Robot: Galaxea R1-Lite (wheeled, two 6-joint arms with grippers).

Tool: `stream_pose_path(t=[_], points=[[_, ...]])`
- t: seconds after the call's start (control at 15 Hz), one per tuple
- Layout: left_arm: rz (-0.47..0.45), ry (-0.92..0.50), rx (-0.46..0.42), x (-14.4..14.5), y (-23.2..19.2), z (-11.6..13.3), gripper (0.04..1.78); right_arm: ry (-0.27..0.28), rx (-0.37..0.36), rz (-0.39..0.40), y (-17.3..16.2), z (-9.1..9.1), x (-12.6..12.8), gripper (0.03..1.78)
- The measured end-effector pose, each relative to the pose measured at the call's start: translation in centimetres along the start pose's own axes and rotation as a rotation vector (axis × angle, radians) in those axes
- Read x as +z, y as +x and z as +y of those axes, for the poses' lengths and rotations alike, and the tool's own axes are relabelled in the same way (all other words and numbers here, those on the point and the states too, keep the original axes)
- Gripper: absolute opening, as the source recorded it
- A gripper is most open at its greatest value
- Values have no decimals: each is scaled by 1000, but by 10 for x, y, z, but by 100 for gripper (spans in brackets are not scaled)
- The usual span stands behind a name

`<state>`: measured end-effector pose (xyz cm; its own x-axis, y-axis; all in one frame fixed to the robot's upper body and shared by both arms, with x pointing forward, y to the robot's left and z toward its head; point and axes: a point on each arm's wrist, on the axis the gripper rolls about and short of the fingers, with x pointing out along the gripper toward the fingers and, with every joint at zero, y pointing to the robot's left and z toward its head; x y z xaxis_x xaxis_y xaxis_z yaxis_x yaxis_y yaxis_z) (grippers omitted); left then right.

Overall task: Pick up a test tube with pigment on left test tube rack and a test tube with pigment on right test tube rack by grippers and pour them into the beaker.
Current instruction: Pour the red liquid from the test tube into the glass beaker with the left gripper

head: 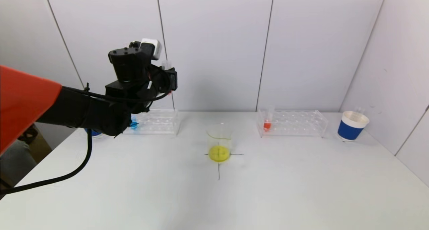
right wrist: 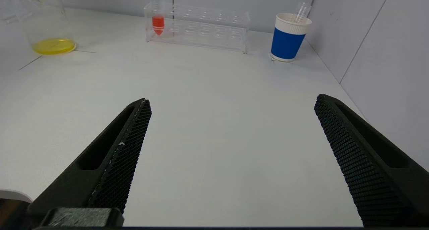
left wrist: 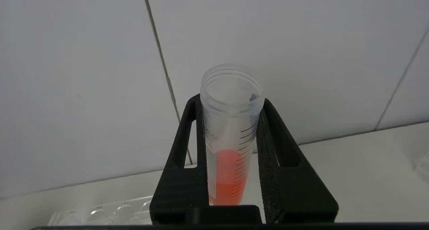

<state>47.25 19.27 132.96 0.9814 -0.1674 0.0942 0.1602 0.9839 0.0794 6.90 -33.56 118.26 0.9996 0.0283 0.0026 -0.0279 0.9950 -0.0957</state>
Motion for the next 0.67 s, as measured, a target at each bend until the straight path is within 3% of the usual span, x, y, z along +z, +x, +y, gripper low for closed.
stream_pose_path(t=[0.13, 0.67], points=[[-30, 68, -29, 11, -4, -6, 44, 0, 0, 0, 0, 0, 0, 177], [-90, 221, -323, 24, -19, -34, 44, 0, 0, 0, 0, 0, 0, 177]])
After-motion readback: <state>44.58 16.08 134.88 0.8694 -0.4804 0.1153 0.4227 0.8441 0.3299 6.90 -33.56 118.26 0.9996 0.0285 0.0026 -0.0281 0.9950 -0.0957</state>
